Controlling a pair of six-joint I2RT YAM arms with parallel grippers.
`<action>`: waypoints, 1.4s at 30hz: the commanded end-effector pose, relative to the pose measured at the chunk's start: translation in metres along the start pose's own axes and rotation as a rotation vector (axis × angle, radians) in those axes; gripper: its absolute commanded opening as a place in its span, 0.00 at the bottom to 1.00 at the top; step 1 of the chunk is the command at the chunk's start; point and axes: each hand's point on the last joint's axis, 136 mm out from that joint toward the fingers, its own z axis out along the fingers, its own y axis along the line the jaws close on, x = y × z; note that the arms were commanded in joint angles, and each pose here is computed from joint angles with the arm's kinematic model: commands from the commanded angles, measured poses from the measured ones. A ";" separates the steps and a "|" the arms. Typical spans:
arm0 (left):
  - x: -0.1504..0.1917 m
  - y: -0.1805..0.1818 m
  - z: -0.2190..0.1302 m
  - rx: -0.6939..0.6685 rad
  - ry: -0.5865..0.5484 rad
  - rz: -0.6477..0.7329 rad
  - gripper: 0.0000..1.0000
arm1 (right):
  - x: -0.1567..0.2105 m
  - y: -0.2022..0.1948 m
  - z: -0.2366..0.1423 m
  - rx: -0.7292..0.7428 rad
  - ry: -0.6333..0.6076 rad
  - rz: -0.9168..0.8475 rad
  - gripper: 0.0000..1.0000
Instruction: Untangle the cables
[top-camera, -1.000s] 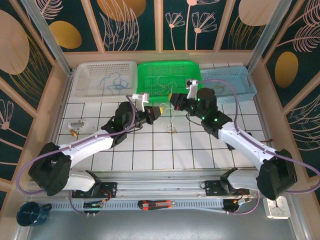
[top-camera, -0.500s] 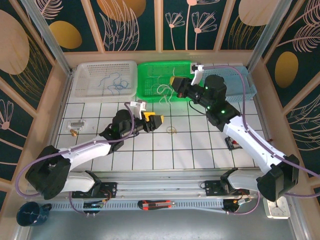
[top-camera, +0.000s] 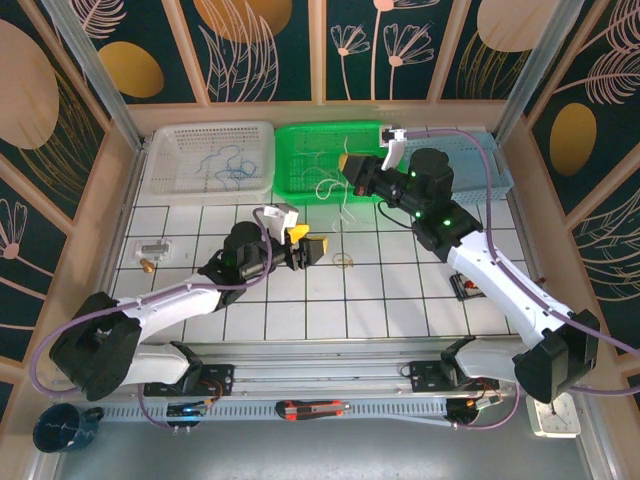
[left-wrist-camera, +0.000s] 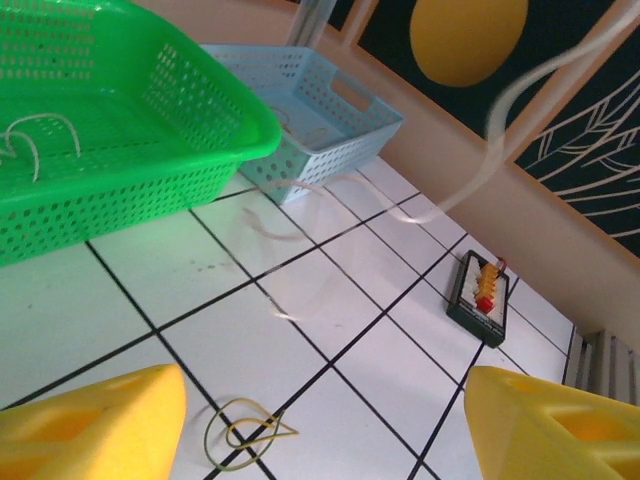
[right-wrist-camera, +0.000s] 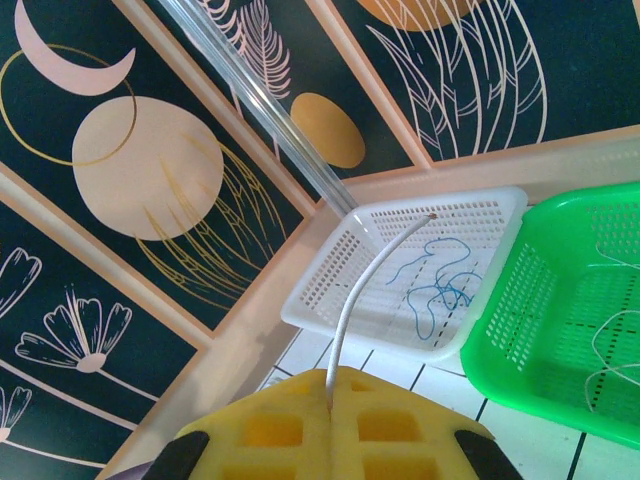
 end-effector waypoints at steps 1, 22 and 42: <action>-0.027 -0.022 0.007 0.086 -0.048 0.080 0.74 | -0.006 0.010 -0.003 -0.031 -0.019 -0.011 0.00; -0.053 -0.036 0.032 0.179 -0.162 0.010 0.65 | 0.025 0.037 0.017 -0.106 0.043 0.014 0.00; 0.003 -0.001 0.025 0.079 -0.101 -0.051 0.00 | -0.161 0.070 -0.072 -0.112 -0.424 -0.103 0.00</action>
